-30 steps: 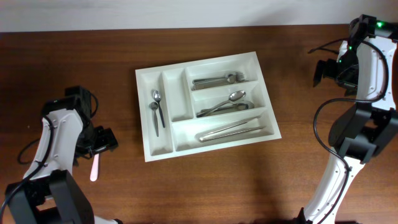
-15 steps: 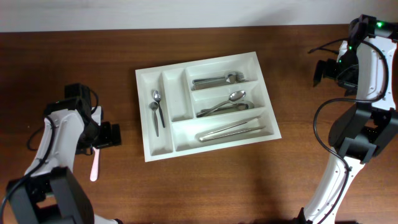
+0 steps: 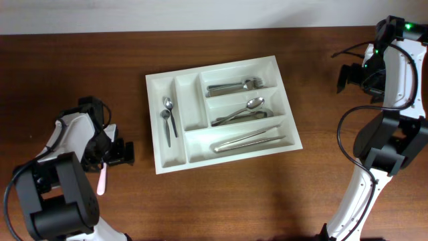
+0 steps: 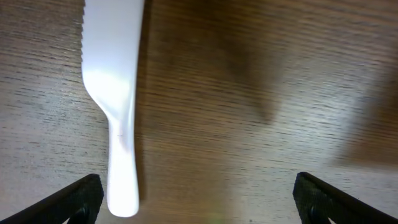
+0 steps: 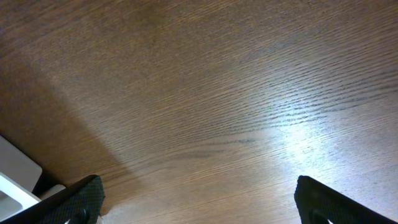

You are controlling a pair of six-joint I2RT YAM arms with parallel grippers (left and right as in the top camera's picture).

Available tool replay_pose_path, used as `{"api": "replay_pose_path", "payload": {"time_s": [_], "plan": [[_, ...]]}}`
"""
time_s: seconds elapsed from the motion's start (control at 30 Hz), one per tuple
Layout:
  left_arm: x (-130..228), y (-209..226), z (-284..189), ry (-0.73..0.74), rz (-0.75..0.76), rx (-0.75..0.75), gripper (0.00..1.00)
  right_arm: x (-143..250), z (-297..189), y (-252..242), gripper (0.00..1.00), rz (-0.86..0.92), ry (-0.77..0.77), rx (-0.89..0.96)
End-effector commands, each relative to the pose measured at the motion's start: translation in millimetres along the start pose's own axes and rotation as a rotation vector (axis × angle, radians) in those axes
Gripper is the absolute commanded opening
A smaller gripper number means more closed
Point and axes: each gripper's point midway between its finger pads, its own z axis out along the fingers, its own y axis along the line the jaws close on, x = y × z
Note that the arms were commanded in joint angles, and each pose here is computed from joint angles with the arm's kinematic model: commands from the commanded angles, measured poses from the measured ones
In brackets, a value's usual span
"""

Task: Pack container
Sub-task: 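Lower the left gripper onto the pink knife handle and close it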

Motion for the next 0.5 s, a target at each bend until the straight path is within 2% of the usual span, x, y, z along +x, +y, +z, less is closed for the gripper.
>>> {"api": "replay_pose_path", "payload": {"time_s": [0.0, 0.2, 0.47], "plan": [[5, 6, 8, 0.021, 0.02, 0.014, 1.0, 1, -1, 3, 0.99, -0.011, -0.001, -0.005], [7, 18, 11, 0.019, -0.021, 0.022, 1.0, 1, -1, 3, 0.99, -0.011, -0.002, -0.005], [6, 27, 12, 0.019, 0.006, -0.027, 1.0, 1, -1, 3, 0.99, -0.011, -0.002, -0.005]]}}
